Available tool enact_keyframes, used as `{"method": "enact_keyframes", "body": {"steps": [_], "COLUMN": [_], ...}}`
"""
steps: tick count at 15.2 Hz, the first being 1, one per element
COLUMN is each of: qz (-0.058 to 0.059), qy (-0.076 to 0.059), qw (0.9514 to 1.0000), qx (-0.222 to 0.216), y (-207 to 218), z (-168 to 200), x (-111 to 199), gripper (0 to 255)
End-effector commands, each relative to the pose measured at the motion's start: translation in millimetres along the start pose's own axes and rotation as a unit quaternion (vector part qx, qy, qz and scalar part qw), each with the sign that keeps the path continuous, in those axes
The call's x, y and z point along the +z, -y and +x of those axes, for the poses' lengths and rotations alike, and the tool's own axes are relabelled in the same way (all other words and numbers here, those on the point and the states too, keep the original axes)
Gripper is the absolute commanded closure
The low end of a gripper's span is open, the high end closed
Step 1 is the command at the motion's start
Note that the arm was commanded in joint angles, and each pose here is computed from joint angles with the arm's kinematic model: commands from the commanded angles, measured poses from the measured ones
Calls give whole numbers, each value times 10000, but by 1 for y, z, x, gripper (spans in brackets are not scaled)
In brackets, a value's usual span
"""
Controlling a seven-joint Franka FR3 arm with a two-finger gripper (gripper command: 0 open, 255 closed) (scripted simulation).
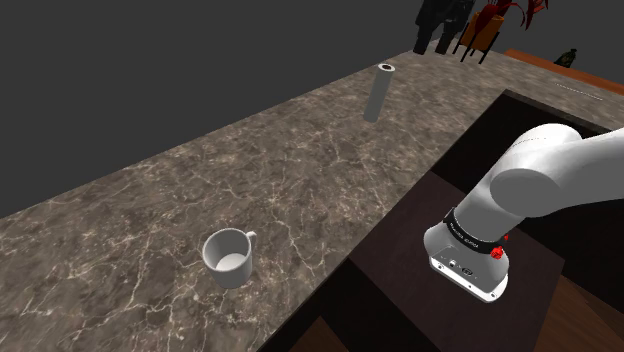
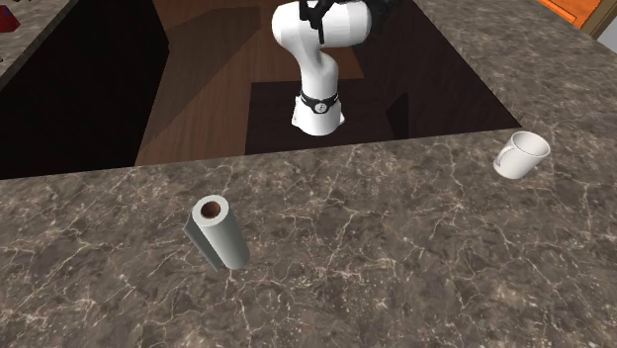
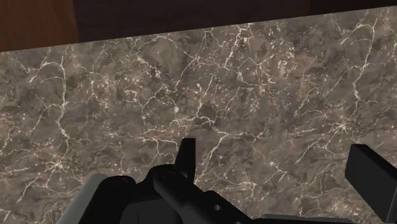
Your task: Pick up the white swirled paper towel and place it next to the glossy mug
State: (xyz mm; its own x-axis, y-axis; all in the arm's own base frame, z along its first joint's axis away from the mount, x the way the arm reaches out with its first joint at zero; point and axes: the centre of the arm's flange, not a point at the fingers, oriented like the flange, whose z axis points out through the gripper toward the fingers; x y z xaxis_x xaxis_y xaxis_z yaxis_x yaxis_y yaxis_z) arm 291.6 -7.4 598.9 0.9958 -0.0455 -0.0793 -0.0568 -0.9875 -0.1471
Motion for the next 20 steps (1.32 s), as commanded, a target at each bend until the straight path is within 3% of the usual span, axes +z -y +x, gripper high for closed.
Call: {"method": "enact_keyframes", "body": {"steps": [1,20], "qz": [0,-275], "qy": [0,-186], "qw": [10000,9979], "qx": [0,554], "y": [0,-155], "z": [0,172], "x": [0,70], "gripper": [0,0]}}
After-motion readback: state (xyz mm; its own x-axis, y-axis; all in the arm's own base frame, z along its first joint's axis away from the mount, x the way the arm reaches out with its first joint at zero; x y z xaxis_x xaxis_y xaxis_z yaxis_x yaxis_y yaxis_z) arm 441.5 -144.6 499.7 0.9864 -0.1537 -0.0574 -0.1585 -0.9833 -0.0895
